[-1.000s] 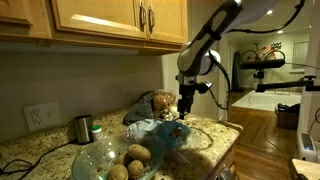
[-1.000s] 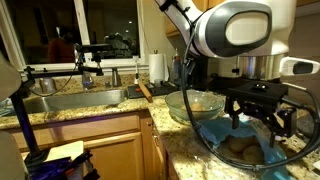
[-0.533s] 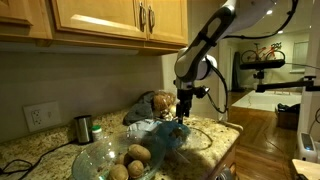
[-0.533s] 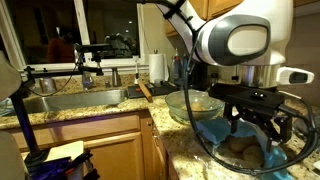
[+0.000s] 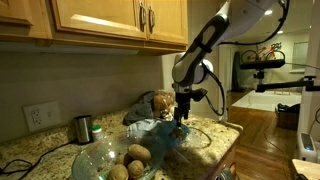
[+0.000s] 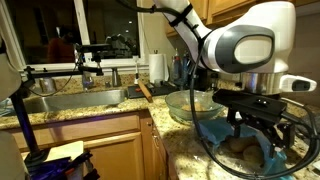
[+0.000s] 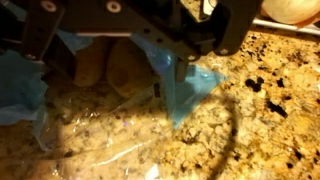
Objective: Pick a potato from the bag and place it in the glass basin
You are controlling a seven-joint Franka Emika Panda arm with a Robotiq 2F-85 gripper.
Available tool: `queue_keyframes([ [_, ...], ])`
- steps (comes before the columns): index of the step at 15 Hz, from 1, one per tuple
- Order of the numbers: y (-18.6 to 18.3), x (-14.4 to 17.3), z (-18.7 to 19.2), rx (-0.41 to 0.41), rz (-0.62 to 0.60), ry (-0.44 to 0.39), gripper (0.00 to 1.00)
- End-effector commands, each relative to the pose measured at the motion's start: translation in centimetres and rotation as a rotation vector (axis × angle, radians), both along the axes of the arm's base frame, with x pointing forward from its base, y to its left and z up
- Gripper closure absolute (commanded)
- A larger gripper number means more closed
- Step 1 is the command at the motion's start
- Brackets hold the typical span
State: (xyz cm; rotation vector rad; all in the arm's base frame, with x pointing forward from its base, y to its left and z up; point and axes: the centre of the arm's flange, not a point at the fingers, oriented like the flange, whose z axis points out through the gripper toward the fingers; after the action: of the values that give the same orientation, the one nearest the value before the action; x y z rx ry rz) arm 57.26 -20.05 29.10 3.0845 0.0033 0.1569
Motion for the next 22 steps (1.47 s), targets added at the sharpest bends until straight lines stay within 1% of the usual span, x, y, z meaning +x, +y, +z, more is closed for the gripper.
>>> queue_keyframes([
  [1, -0.4, 0.3, -0.1, -0.033, -0.018, -0.003, 0.0],
  [8, -0.4, 0.2, -1.0, -0.092, 0.019, -0.043, 0.0],
  [13, -0.3, 0.9, -1.5, -0.121, 0.042, -0.065, 0.0],
  [15, -0.3, 1.1, -2.0, -0.126, 0.046, -0.061, 0.0],
  [19, 0.0, 1.7, -2.5, -0.134, 0.012, -0.034, 0.0],
  [22, 0.3, 2.5, -2.3, -0.112, -0.004, -0.053, 0.0],
])
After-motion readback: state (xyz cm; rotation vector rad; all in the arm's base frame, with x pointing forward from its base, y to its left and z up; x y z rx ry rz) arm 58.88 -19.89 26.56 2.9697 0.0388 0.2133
